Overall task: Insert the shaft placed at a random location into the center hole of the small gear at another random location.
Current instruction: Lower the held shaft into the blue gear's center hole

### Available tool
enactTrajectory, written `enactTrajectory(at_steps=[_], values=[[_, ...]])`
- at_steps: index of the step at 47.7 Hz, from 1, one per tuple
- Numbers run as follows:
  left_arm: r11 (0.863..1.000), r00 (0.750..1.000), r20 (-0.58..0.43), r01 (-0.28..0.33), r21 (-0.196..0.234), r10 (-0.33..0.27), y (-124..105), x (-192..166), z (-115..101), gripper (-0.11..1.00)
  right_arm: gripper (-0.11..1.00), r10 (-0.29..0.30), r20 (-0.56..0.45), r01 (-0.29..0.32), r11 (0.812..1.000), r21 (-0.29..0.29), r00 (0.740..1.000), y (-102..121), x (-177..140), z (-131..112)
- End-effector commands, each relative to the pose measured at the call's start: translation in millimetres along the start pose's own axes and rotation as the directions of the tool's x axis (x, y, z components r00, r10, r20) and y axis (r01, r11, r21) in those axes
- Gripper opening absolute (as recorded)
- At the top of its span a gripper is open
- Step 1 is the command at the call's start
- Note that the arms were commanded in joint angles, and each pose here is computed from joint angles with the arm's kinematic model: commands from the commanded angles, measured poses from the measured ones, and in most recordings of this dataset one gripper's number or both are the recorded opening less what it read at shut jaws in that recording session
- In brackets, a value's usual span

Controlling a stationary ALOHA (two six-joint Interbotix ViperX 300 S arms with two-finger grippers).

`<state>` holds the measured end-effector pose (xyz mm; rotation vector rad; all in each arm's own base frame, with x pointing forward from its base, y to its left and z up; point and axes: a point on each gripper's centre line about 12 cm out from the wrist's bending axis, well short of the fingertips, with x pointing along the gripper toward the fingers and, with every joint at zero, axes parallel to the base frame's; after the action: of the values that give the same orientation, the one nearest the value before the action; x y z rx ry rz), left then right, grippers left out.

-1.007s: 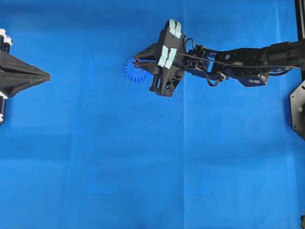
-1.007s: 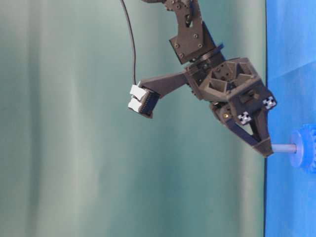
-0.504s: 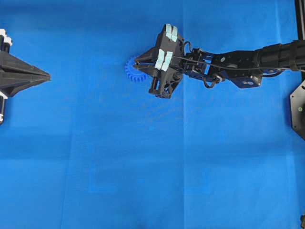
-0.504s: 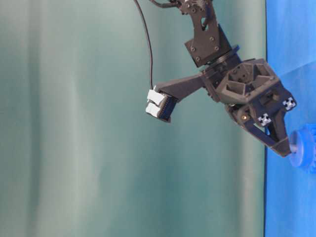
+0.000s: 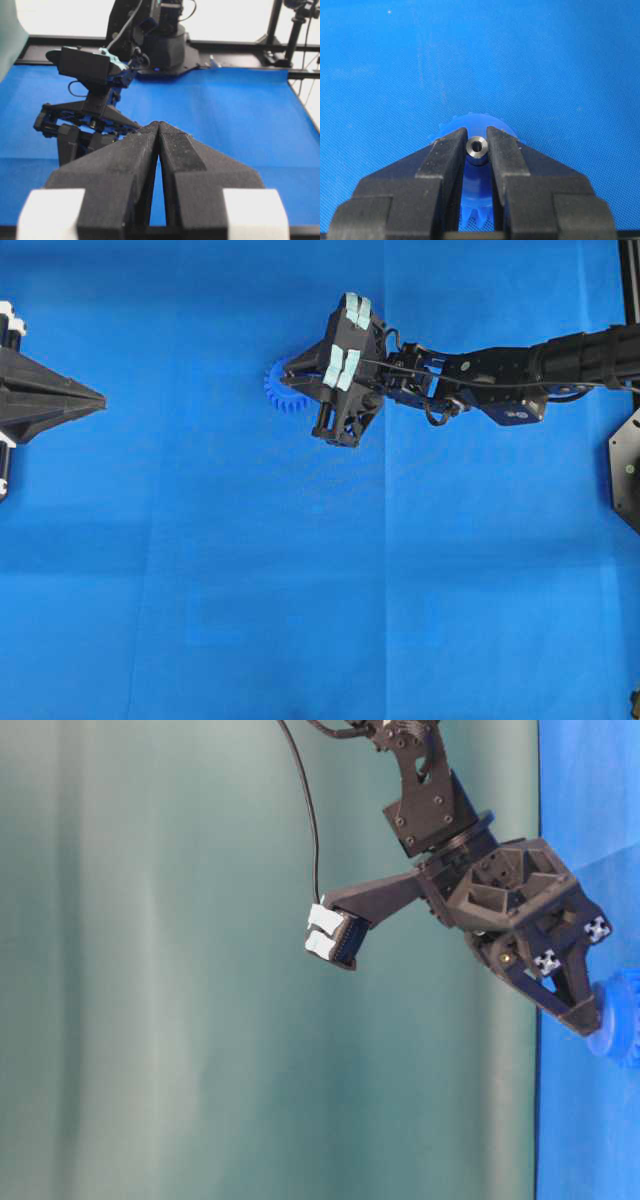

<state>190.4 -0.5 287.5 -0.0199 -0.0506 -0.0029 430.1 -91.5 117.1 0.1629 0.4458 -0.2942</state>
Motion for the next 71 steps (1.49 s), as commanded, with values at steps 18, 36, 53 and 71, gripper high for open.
enactTrajectory(at_steps=[18, 36, 53, 71], values=[[1.0, 1.0, 0.005, 0.002, 0.001, -0.002, -0.3, 1.6, 2.7, 0.0, 0.03, 0.003, 0.041, -0.003, 1.0, 0.001, 0.999, 0.6, -0.9, 14.3], [1.0, 1.0, 0.0, 0.002, 0.003, -0.002, -0.4, 1.2, 1.9, 0.0, 0.15, 0.002, 0.046, -0.003, 1.0, 0.006, 0.999, 0.6, -0.7, 15.3], [1.0, 1.0, -0.002, 0.002, 0.001, -0.002, -0.4, 1.1, 1.2, 0.0, 0.84, 0.005, 0.05, -0.006, 1.0, 0.01, 0.999, 2.5, -0.7, 16.0], [1.0, 1.0, 0.0, 0.002, 0.0, -0.002, -0.3, 0.9, 1.5, 0.0, 0.83, 0.016, 0.101, -0.018, 1.0, 0.012, 0.995, 5.6, -16.1, 39.0]])
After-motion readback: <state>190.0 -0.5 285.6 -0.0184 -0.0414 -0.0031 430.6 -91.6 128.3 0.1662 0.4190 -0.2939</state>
